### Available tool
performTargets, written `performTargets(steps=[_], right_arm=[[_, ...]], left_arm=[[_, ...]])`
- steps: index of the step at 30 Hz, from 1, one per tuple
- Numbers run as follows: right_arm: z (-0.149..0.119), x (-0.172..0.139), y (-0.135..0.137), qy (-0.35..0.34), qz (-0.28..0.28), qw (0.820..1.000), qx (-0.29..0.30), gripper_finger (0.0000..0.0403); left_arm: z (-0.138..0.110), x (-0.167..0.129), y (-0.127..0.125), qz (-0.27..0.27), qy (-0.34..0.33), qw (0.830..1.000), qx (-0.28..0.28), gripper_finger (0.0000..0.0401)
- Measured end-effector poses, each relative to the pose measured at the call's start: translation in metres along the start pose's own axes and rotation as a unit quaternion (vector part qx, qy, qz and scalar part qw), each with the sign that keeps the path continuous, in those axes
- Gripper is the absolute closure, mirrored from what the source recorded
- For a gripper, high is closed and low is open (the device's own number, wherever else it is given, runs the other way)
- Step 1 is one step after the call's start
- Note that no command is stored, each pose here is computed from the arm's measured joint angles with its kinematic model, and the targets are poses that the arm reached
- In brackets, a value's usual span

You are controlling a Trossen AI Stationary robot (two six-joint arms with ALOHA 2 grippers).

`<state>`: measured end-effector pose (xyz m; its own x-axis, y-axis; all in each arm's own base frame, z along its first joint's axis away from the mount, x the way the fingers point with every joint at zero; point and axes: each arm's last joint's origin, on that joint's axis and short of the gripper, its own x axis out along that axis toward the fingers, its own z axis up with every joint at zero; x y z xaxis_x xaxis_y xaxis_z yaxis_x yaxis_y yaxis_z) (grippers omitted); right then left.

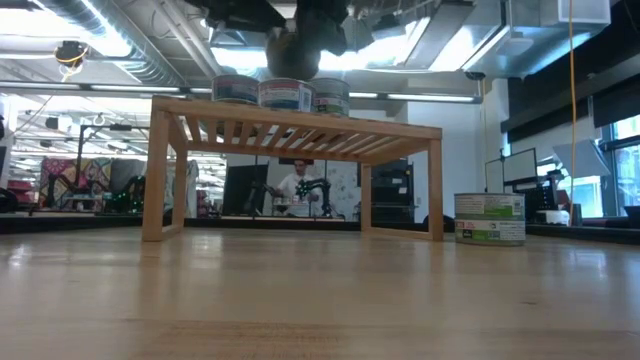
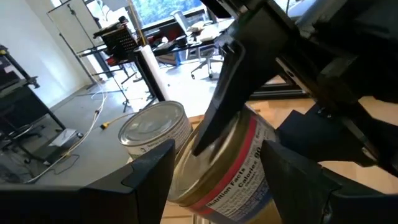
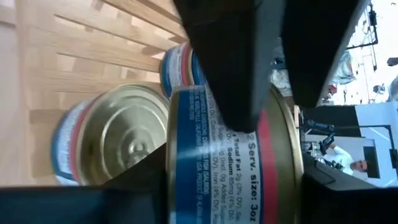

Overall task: Stack canned seafood by type on shelf
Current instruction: Stack the blue tuna can on top of the blue tuna can on the shelf

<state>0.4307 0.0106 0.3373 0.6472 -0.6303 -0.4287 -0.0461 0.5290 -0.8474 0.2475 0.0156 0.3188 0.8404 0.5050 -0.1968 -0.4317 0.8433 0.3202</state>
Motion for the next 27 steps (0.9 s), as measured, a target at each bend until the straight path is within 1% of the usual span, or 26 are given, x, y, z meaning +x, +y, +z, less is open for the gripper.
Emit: performTargets(steps=[3, 6, 10, 17, 27], right_arm=[[0.001, 0.0, 0.001, -0.013, 0.014, 1.0, 0.0, 0.0195], [0.002, 0.0, 0.002, -0.03, 0.031, 0.999, 0.0, 0.0209], [0.002, 0.0, 0.002, -0.034, 0.036, 0.999, -0.001, 0.0216], [0.003, -0.001, 0.003, -0.046, 0.047, 0.998, 0.0, 0.0177], [0.005, -0.001, 0.004, -0.075, 0.076, 0.994, 0.001, 0.017]], left_arm=[[-0.002, 0.001, -0.001, -0.002, 0.005, 1.0, 0.004, 0.0164], [-0.002, 0.001, -0.003, -0.008, 0.007, 1.0, 0.006, 0.0164], [-0.002, 0.0, -0.005, -0.011, 0.01, 1.0, 0.018, 0.0164], [-0.007, 0.0, -0.006, -0.016, 0.034, 0.999, 0.037, 0.0164], [-0.014, -0.001, -0.008, -0.025, 0.062, 0.996, 0.051, 0.0164]])
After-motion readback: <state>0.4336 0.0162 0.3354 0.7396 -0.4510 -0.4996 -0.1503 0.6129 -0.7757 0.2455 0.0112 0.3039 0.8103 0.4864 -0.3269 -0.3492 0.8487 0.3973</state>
